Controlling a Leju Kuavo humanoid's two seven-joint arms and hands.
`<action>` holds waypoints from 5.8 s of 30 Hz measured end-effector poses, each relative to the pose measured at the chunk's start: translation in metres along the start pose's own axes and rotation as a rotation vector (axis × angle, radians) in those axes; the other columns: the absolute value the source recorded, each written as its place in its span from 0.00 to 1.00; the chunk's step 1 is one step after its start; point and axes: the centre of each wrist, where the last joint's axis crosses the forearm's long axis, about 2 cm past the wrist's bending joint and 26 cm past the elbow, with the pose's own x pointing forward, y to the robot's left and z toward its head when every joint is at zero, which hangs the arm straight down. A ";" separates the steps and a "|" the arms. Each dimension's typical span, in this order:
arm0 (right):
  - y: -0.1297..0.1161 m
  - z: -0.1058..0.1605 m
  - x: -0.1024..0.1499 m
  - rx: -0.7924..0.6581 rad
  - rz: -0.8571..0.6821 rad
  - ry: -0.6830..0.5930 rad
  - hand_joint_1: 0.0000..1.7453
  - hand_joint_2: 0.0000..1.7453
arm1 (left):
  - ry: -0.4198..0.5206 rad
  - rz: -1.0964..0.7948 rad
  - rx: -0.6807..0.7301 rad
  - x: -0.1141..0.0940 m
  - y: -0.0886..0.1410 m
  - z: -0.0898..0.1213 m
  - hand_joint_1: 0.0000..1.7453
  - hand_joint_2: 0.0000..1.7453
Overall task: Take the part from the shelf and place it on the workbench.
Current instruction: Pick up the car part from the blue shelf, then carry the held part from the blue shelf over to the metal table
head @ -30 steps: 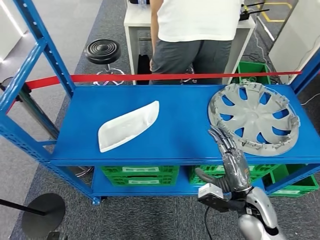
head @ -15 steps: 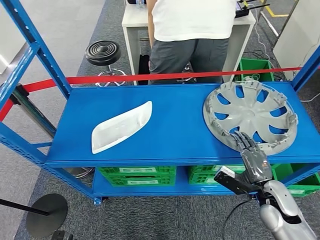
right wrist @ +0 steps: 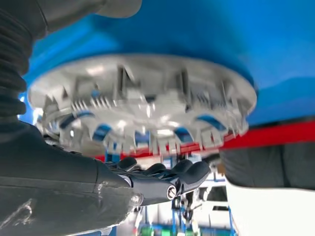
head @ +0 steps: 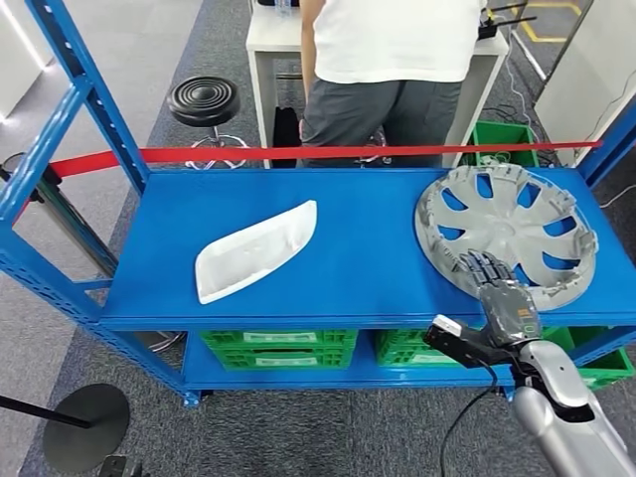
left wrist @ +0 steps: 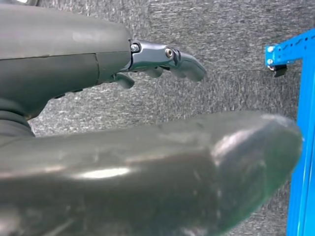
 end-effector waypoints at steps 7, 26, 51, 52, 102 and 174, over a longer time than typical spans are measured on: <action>0.000 -0.005 -0.006 -0.030 0.034 0.033 0.00 1.00 | 0.001 -0.007 -0.007 0.000 -0.002 0.000 0.00 0.00; 0.001 -0.011 -0.026 0.091 0.044 0.129 0.00 1.00 | -0.001 -0.014 -0.013 0.001 -0.001 0.000 0.00 0.00; -0.029 -0.024 -0.082 0.425 0.119 0.265 1.00 1.00 | -0.006 -0.031 -0.025 0.000 0.000 0.000 0.00 0.00; -0.030 -0.025 -0.083 0.425 0.122 0.266 1.00 1.00 | -0.006 -0.031 -0.025 0.000 0.000 0.000 0.00 0.00; -0.009 0.060 0.087 -0.695 -0.847 -0.274 1.00 1.00 | -0.121 -0.031 -0.010 -0.009 -0.006 0.005 0.00 0.00; -0.048 0.083 0.187 -0.098 -1.645 -1.089 1.00 1.00 | -0.055 0.024 -0.002 -0.007 -0.007 0.004 0.00 0.00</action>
